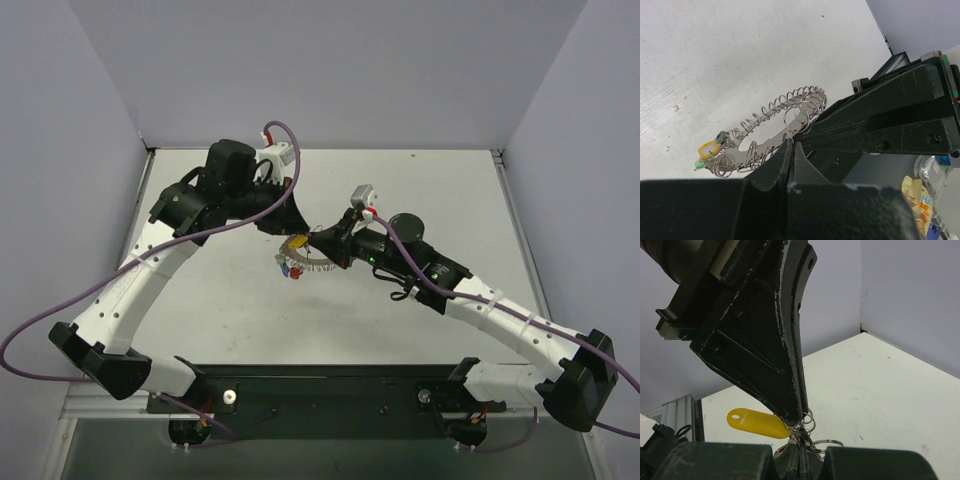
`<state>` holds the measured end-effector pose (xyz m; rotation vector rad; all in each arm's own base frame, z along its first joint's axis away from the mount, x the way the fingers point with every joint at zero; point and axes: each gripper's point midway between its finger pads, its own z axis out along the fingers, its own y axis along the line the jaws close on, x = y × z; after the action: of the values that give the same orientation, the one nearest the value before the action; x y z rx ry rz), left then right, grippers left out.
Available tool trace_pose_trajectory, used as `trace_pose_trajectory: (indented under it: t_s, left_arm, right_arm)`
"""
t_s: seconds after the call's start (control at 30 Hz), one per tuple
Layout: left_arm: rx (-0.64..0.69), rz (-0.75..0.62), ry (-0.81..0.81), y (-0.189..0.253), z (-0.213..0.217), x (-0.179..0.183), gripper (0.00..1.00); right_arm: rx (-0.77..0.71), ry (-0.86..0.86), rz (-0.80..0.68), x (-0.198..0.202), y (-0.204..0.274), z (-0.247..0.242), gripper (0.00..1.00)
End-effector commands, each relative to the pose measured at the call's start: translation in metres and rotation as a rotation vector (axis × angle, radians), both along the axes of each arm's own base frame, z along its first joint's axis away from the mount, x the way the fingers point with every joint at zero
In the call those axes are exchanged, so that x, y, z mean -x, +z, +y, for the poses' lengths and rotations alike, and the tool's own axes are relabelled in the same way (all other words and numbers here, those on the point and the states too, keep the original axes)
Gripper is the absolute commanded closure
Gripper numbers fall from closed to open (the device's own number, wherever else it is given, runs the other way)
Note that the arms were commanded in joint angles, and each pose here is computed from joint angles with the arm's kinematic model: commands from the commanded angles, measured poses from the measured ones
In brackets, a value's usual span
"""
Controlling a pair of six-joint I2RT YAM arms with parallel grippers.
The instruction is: Put the keys on the keyring
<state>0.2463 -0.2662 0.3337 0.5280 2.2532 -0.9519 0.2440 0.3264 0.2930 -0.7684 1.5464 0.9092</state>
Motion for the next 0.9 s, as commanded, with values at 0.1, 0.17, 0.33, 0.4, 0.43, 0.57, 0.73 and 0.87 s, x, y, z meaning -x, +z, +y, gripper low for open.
trace_pose_trajectory:
  t_s: [0.1,0.17,0.33,0.4,0.43,0.57,0.73,0.87]
  left_arm:
    - [0.105,0.007,-0.060,0.034,-0.008,0.006,1.00]
    - [0.110,0.014,-0.070,0.036,-0.009,0.007,1.00]
    - [0.103,0.033,-0.073,0.034,-0.010,0.005,1.00]
    - [0.113,0.066,-0.088,0.029,-0.012,0.009,1.00]
    - [0.117,0.069,-0.090,0.028,-0.014,0.009,1.00]
    - [0.129,0.090,-0.099,0.026,-0.016,0.011,1.00]
    - [0.115,0.140,-0.111,0.011,-0.017,0.015,1.00]
    - [0.081,0.172,-0.120,-0.005,-0.016,0.015,1.00]
  right_arm:
    - [-0.006,-0.011,-0.095,0.001,0.025,-0.005,1.00]
    - [0.005,-0.012,-0.099,0.002,0.024,-0.006,1.00]
    - [0.021,-0.023,-0.102,0.000,0.022,-0.007,1.00]
    - [0.029,-0.020,-0.105,0.001,0.021,-0.007,1.00]
    - [0.032,-0.028,-0.107,0.000,0.021,-0.008,1.00]
    - [0.042,-0.028,-0.110,0.001,0.018,-0.008,1.00]
    - [0.083,-0.036,-0.118,0.000,0.010,-0.010,1.00]
    - [0.125,-0.054,-0.113,-0.001,0.000,-0.014,1.00]
